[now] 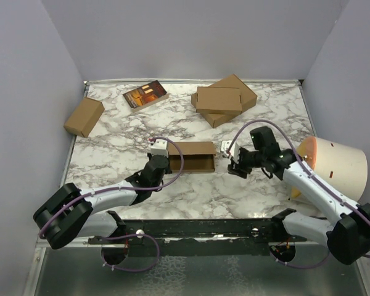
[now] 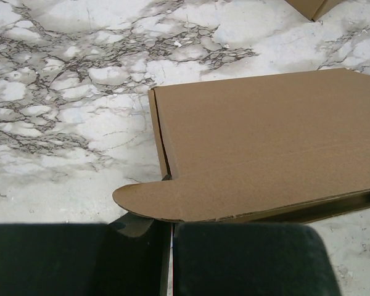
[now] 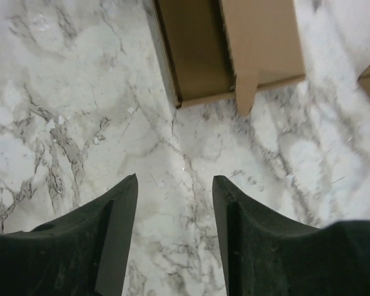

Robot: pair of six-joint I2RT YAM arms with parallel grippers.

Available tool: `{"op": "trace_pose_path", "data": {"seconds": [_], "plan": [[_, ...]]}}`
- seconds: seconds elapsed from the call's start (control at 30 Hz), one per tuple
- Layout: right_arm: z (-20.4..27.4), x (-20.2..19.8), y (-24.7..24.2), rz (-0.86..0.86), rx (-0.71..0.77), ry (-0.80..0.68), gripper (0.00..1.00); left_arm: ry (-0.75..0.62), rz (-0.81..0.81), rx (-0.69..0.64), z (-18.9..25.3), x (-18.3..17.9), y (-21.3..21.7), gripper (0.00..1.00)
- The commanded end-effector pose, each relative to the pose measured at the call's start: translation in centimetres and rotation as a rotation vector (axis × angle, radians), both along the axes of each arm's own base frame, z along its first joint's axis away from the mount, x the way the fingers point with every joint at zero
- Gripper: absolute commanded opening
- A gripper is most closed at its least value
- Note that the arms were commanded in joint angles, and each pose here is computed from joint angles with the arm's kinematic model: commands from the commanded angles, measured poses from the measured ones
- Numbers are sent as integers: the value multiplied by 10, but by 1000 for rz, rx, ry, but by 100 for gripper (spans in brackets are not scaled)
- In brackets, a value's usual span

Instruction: Fold the paper box

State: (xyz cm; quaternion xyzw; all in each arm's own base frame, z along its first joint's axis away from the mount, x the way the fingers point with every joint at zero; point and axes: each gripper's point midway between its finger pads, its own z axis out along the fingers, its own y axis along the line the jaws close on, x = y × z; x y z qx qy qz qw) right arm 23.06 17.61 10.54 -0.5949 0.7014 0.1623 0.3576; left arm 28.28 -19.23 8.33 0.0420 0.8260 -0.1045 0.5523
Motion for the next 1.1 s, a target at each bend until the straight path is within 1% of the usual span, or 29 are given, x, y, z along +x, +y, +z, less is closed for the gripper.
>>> {"op": "trace_pose_path", "data": {"seconds": [0.0, 0.03, 0.1, 0.13, 0.2, 0.3, 0.4, 0.43, 0.47, 0.57, 0.67, 0.73, 0.87, 1.0, 1.07], "plan": [[70, -37, 26, 306, 146, -19, 60, 77, -36, 44, -19, -11, 0, 0], [81, -43, 32, 359, 181, -14, 71, 81, -36, 44, -20, -11, -1, 0], [103, -47, 46, 414, 269, -2, 78, 82, -37, 43, -20, -11, -2, 0], [114, -43, 54, 420, 311, -4, 83, 83, -37, 42, -21, -11, -2, 0], [127, -35, 68, 435, 381, 19, 99, 84, -35, 37, -21, -11, -2, 0], [130, -19, 87, 434, 443, 50, 99, 87, -38, 34, -21, -12, -2, 0], [110, -1, 104, 417, 396, 50, 100, 88, -37, 32, -21, -12, -2, 0], [98, 6, 109, 399, 365, 60, 99, 89, -37, 33, -22, -12, -3, 0], [90, 9, 112, 390, 341, 61, 95, 89, -37, 32, -22, -12, -3, 0], [68, 25, 118, 330, 270, 33, 78, 90, -37, 29, -22, -11, -4, 0], [57, 42, 119, 265, 219, -10, 58, 90, -38, 24, -21, -11, -5, 0], [53, 50, 118, 236, 193, -38, 49, 89, -39, 19, -20, -11, -6, 0], [49, 57, 117, 204, 163, -104, 45, 88, -40, 19, -19, -10, -7, 0], [47, 60, 117, 194, 142, -148, 44, 90, -42, 16, -19, -10, -7, 0], [44, 60, 117, 199, 132, -163, 39, 91, -43, 14, -19, -10, -8, 0]]}}
